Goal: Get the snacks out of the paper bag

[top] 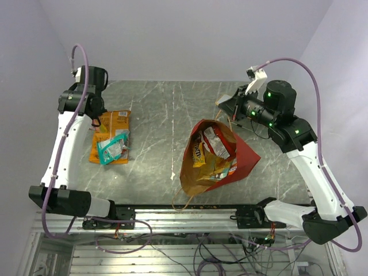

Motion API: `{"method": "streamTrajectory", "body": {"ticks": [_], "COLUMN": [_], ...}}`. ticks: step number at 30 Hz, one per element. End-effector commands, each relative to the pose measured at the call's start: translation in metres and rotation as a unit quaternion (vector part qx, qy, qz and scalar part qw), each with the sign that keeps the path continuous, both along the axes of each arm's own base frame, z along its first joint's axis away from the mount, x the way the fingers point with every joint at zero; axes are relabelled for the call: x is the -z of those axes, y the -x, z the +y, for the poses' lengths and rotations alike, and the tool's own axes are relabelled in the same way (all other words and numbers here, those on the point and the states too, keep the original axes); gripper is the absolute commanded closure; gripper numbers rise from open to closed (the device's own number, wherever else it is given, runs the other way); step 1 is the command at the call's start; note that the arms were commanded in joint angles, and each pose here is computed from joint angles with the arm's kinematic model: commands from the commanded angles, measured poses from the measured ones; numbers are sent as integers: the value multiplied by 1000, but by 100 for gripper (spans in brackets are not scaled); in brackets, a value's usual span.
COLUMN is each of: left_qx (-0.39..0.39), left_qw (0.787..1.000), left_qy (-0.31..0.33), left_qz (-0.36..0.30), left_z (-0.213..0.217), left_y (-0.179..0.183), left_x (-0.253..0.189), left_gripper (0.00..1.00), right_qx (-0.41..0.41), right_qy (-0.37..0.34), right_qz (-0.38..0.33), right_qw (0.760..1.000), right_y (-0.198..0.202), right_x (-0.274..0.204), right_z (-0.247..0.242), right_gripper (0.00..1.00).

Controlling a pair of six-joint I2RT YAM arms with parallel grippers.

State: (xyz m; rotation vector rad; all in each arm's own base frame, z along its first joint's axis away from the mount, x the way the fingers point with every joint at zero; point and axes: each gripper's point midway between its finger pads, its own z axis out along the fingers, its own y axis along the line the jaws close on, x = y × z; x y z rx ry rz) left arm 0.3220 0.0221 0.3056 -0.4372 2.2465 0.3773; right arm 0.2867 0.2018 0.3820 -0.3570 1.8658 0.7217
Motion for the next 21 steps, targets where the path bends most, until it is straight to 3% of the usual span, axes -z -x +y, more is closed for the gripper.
{"method": "streamTrajectory", "body": {"ticks": [1, 10, 17, 21], "left_qx": [-63, -179, -189, -149], "left_qw": [998, 982, 976, 981], "left_qy": [-6, -48, -69, -51], "left_qz": [16, 47, 85, 112], "left_z": [42, 85, 93, 83], "left_y": [19, 38, 38, 23], "left_x": [6, 35, 66, 93], "left_gripper": [93, 93, 93, 93], "right_qx": [1, -4, -4, 6], "right_qy": [-4, 4, 2, 3], "right_qz": [-32, -41, -47, -48], "right_qw": [999, 999, 999, 999], "right_y": [1, -2, 1, 4], "right_x": [-12, -12, -14, -12], "right_z": [-3, -2, -4, -9], "right_gripper": [100, 100, 100, 100]}}
